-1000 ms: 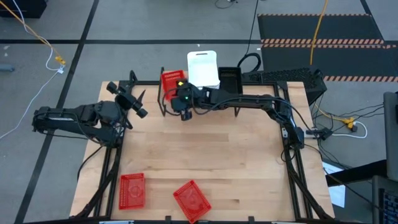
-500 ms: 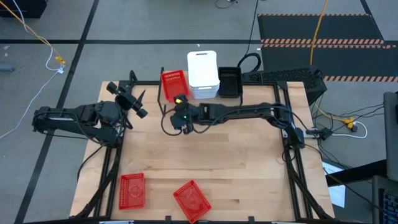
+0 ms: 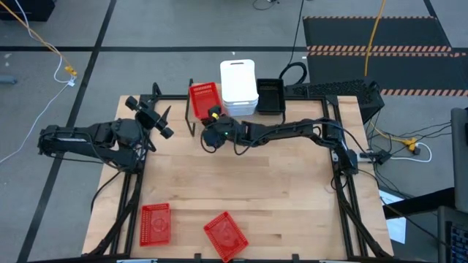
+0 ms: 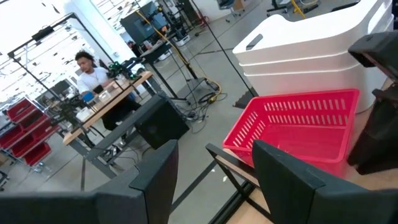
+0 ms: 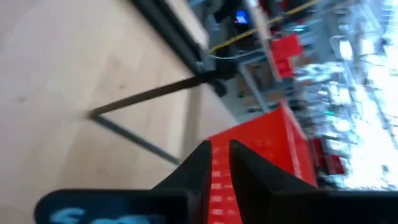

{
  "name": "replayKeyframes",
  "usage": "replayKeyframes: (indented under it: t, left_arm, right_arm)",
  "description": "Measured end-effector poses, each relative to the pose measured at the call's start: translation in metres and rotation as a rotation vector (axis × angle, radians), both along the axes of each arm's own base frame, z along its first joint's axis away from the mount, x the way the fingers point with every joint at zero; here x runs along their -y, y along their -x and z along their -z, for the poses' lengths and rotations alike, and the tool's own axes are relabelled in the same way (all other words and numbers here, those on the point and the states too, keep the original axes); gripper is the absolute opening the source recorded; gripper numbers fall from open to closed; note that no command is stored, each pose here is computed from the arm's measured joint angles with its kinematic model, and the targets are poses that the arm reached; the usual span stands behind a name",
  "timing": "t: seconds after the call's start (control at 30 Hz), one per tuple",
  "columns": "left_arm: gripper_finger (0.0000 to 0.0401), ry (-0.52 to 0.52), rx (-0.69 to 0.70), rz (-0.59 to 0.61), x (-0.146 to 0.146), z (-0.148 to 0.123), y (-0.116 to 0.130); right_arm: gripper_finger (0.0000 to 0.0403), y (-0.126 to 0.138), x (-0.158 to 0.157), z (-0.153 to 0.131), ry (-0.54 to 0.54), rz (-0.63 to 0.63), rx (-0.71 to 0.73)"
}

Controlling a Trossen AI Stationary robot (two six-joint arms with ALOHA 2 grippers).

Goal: Stack baskets on shelf by color
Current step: Put the right red bin on the shelf

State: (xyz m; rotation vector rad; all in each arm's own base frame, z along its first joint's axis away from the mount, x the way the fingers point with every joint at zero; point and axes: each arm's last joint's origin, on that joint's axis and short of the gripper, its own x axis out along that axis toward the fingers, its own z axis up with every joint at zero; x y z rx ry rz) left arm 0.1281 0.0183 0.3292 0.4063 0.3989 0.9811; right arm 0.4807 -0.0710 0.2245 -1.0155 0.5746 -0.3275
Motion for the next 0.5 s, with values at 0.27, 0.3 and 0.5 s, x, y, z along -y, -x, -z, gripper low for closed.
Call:
replayKeyframes:
  t: [0.27, 0.3, 0.5]
  left_arm:
    - [0.0207, 0.001, 0.002, 0.000, 0.000, 0.000, 0.000]
    - [0.0207, 0.001, 0.004, 0.000, 0.000, 0.000, 0.000]
    - [0.0207, 0.001, 0.009, -0.001, 0.000, -0.001, 0.000]
  right_arm:
    - [0.0045, 0.000, 0.008, -0.007, 0.071, 0.028, 0.077]
    - [0.0045, 0.000, 0.011, -0.007, 0.072, 0.034, 0.083]
    - [0.0045, 0.003, 0.025, -0.009, 0.075, 0.059, 0.102]
